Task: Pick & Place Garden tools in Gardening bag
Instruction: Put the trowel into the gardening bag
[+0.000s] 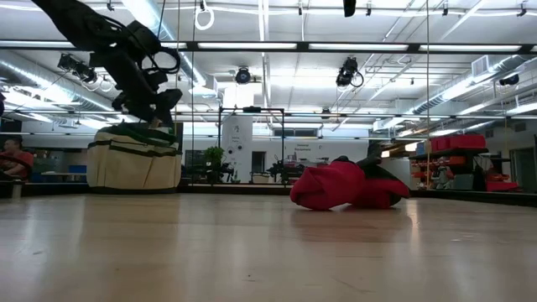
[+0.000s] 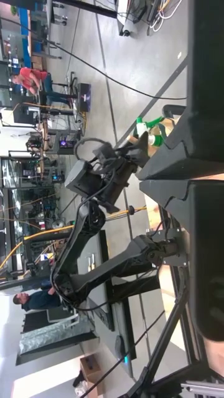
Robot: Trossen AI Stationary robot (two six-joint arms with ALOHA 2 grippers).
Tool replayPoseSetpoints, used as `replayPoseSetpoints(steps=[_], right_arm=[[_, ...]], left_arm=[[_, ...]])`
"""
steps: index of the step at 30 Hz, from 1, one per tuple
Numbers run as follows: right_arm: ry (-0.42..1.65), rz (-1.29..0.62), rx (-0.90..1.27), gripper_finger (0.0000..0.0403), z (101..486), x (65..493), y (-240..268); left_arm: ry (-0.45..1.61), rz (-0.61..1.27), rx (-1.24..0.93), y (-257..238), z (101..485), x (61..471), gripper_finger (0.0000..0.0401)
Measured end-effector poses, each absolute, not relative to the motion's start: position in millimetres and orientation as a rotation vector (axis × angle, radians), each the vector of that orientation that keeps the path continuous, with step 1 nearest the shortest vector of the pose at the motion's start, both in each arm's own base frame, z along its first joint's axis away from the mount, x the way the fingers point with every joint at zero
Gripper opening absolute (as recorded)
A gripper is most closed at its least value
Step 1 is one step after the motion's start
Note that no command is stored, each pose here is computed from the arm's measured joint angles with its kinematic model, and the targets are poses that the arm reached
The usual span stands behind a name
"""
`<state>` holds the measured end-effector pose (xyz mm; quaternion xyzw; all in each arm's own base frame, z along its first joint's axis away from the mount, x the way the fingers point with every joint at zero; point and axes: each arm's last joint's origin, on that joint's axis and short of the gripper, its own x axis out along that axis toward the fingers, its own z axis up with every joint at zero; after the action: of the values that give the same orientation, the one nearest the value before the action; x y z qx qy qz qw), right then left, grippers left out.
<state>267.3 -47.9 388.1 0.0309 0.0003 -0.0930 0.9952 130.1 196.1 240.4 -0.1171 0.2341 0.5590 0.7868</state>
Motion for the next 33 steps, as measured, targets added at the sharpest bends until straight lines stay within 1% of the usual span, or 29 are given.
replayPoseSetpoints(steps=[7, 10, 25, 28, 33], right_arm=[[0.000, -0.186, 0.064, 0.0000, 388.1, 267.3, -47.9], [0.000, -0.186, 0.065, 0.0000, 388.1, 267.3, -47.9], [0.001, -0.197, 0.062, 0.0000, 388.0, 267.3, -48.2], [0.001, -0.197, 0.062, 0.0000, 388.0, 267.3, -48.1], [0.002, -0.197, 0.062, 0.0000, 388.0, 267.3, -48.1]], left_arm=[[0.497, 1.216, -0.261, 200.0, 237.0, 132.8, 0.0206], [0.495, 1.221, -0.260, 200.1, 237.2, 132.8, 0.0198], [0.511, 1.229, -0.240, 200.1, 237.1, 132.3, 0.0081], [0.510, 1.226, -0.240, 200.1, 237.1, 132.5, 0.0069], [0.513, 1.225, -0.237, 200.1, 237.1, 132.5, 0.0075]])
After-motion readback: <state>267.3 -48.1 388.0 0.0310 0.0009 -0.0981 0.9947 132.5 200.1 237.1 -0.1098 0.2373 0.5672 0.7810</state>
